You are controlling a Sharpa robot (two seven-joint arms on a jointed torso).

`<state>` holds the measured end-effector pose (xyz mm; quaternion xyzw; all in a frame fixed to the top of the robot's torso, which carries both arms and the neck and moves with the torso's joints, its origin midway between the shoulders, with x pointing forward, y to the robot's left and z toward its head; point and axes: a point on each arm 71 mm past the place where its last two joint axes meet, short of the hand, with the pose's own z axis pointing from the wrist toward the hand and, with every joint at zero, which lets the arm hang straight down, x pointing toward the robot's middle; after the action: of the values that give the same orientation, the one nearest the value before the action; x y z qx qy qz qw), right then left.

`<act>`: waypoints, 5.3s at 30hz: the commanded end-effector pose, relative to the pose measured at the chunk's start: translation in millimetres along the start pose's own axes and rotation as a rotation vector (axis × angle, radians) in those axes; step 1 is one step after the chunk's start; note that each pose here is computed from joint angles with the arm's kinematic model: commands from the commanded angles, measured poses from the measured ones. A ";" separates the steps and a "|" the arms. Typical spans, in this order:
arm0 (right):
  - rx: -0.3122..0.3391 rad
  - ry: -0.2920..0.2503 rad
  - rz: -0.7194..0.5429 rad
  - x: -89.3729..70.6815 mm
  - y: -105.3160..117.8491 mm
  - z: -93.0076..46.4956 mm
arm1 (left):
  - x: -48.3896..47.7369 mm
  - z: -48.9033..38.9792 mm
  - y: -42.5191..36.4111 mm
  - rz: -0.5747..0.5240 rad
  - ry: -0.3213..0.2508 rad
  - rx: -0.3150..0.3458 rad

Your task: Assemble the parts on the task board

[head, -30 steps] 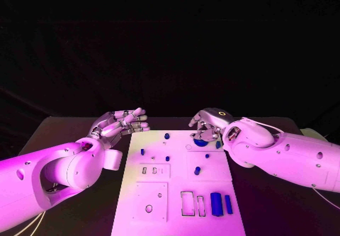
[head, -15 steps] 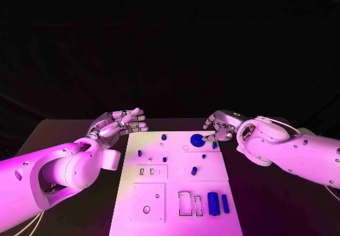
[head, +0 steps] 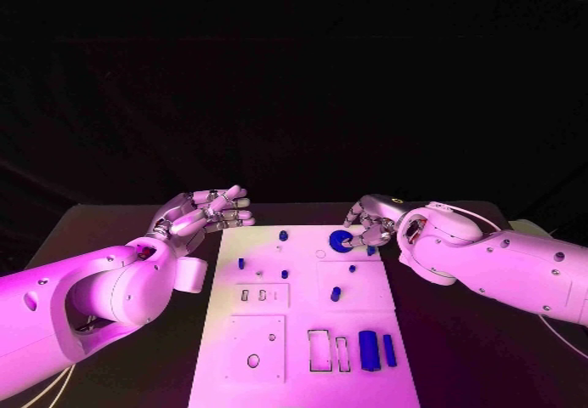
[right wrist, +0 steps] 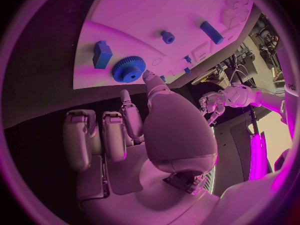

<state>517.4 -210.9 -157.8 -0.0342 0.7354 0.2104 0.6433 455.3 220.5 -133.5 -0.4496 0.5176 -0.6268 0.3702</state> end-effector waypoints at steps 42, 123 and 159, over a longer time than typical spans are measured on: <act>0.022 0.082 -0.086 19.1 -1.0 11.7 | 2.3 0.8 -0.3 -0.012 0.026 -0.004; -0.233 -0.104 -0.148 58.6 130.0 38.6 | 4.2 3.1 1.3 -0.014 0.031 -0.012; -0.259 -0.196 0.035 29.0 95.3 4.7 | 0.7 4.1 1.9 -0.011 0.023 -0.017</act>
<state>489.6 -113.3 -170.9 -0.1062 0.6642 0.2779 0.6857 459.0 220.1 -136.4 -0.4529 0.5248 -0.6223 0.3636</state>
